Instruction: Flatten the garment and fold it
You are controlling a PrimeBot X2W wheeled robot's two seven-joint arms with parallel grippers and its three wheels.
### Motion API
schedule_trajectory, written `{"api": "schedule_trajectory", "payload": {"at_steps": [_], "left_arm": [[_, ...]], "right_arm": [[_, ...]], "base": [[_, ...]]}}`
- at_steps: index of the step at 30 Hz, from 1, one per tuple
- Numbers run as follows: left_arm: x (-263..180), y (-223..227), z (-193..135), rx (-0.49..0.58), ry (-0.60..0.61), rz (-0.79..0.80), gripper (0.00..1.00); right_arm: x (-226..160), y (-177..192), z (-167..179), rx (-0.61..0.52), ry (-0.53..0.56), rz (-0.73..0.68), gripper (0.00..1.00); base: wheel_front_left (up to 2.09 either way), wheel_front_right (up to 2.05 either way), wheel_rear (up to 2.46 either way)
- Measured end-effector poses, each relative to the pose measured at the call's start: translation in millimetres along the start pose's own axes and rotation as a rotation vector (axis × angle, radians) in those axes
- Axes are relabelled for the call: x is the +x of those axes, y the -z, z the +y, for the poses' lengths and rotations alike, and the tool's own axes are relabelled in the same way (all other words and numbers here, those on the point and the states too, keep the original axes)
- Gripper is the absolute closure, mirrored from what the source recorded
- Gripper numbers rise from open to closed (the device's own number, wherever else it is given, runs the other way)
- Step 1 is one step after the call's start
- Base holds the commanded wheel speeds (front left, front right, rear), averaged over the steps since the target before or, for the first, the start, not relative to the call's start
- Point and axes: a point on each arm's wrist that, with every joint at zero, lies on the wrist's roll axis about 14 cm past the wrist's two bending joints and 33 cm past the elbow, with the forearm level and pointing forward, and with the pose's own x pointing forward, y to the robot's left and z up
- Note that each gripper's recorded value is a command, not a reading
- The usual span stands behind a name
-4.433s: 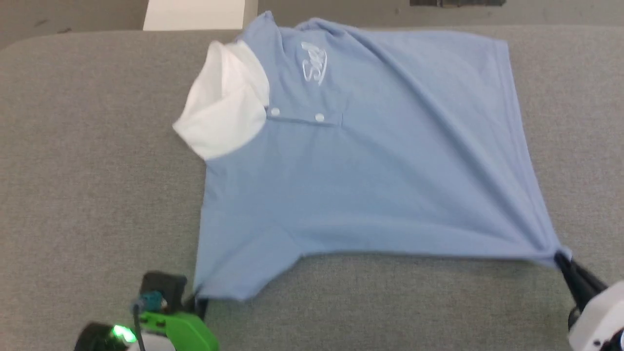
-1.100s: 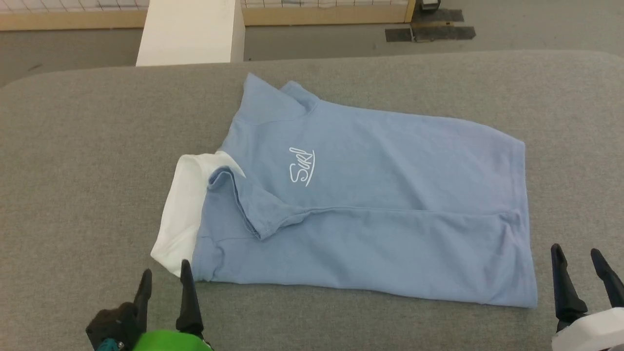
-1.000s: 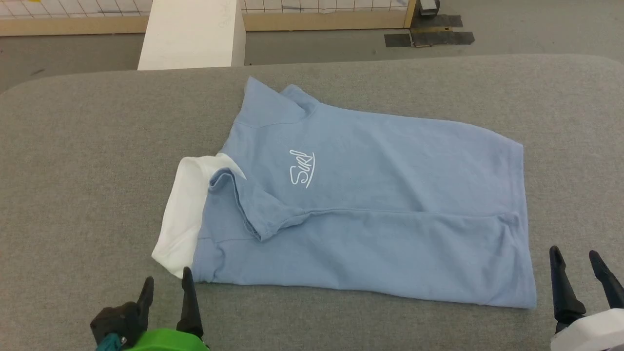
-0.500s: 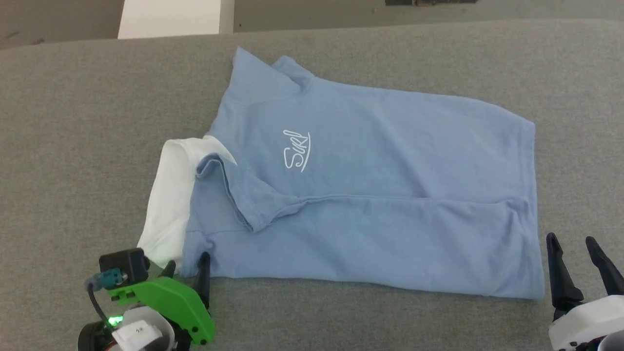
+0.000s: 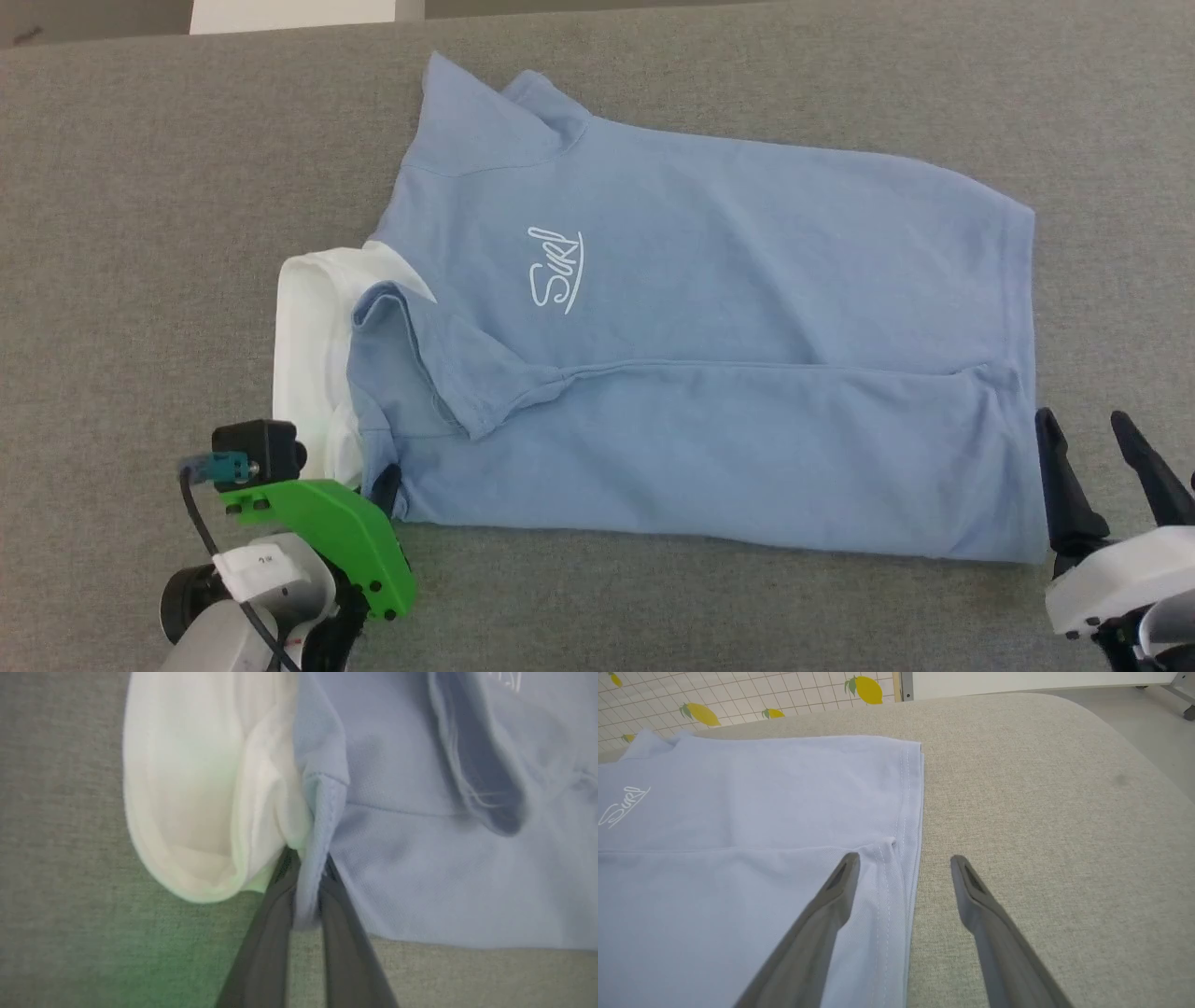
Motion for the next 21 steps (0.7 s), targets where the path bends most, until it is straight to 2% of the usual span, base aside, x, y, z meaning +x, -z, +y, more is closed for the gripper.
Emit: {"api": "schedule_trajectory", "payload": {"at_steps": [6, 9, 15, 21], "left_arm": [[-3.3, -13.6, 0.0, -0.024, 0.007, -0.074, 1.00], [-8.2, -20.6, -0.8, -0.036, 0.011, -0.118, 1.00], [-15.4, -26.5, -1.8, -0.051, 0.016, -0.155, 1.00], [-14.8, -21.4, -2.6, -0.057, 0.017, -0.142, 1.00]], "right_arm": [[2.2, -10.5, -4.9, -0.015, -0.011, 0.007, 0.00], [-0.2, 5.4, -8.3, 0.017, -0.009, 0.124, 0.00], [-23.9, 59.6, -10.8, 0.052, -0.004, 0.436, 0.00], [-26.9, 75.4, 6.9, 0.109, -0.042, 0.522, 0.00]], "base": [[0.00, 0.00, 0.00], [0.00, 0.00, 0.00], [0.00, 0.00, 0.00], [0.00, 0.00, 0.00]]}}
